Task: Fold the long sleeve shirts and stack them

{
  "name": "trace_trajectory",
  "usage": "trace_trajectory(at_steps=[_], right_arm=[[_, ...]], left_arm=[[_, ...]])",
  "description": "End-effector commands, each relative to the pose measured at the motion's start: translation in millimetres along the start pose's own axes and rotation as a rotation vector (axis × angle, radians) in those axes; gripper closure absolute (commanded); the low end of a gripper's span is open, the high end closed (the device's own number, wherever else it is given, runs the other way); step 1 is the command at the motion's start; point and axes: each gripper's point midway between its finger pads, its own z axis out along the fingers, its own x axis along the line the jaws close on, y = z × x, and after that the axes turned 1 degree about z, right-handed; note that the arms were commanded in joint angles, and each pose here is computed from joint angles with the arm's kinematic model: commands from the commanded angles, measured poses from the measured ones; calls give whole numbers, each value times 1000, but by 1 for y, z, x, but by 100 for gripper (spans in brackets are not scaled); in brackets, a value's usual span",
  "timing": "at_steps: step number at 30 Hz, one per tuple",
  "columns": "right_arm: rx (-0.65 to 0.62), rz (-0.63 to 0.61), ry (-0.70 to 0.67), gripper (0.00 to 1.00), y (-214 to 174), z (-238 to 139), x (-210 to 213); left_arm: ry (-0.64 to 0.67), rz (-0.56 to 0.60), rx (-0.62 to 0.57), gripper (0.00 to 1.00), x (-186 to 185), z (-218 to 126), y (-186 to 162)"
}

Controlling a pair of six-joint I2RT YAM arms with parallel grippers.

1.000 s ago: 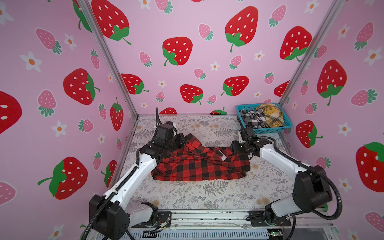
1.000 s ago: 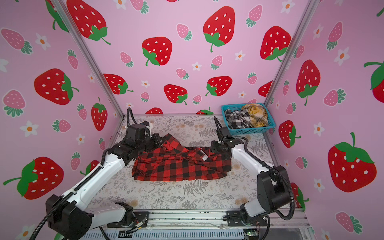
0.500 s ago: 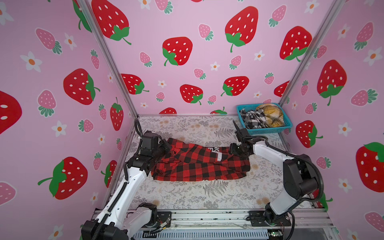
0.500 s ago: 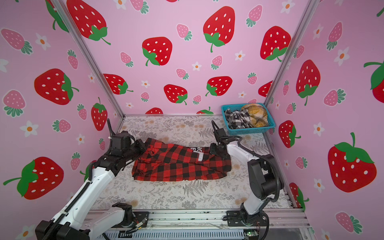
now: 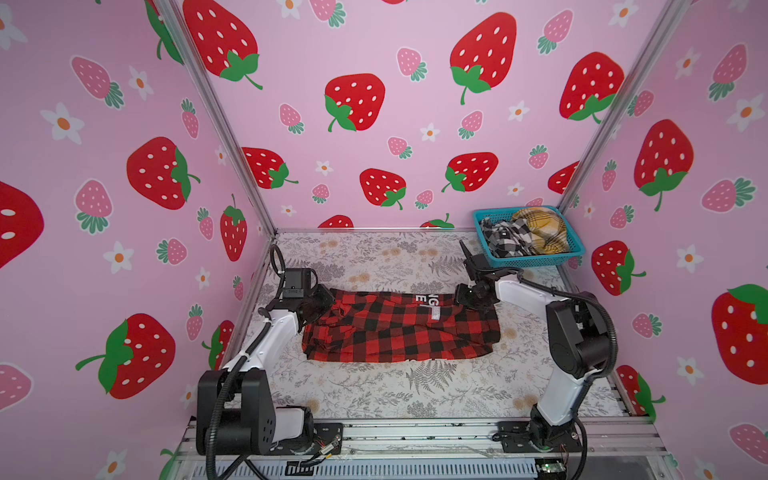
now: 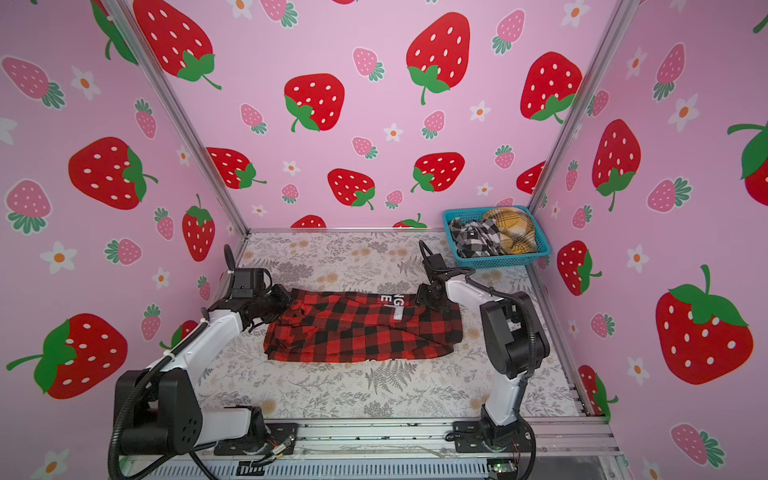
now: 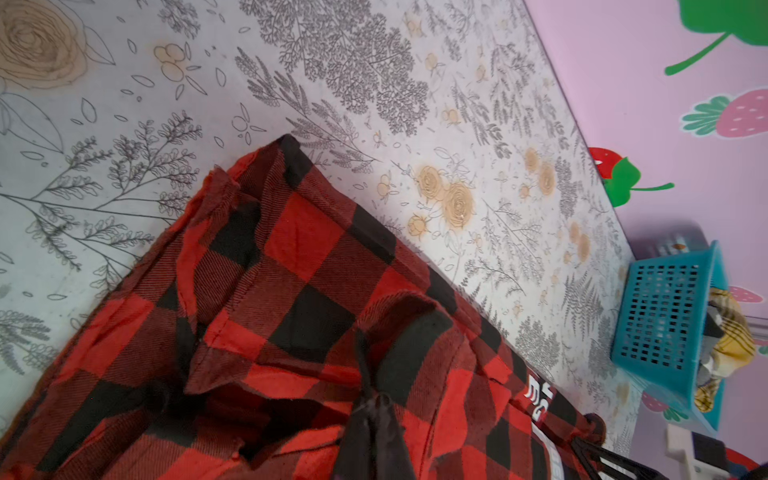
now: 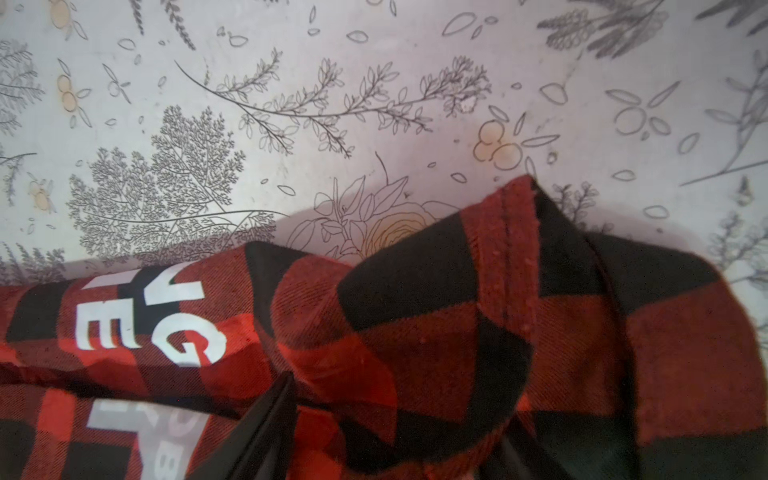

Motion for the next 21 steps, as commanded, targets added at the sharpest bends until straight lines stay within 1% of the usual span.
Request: trace_trajectory(at_steps=[1,6,9,14,19,21], right_arm=[[4,12,-28,35,2,1,-4],[21,5,-3,32,-3,1,1],[19,-2,-8,30,-3,-1,2],[29,-1,-19,30,-6,-1,-1],[29,11,-24,29,-5,1,-1],[31,10,-24,30,-4,2,-1]], left_arm=[[-8,31,-33,100,-5,4,16],[62,10,-6,100,18,24,10],[46,-10,11,100,19,31,11],[-3,-12,-43,100,3,19,28],[-33,-33,-98,100,3,8,35],[-96,-54,-118,100,1,6,35]])
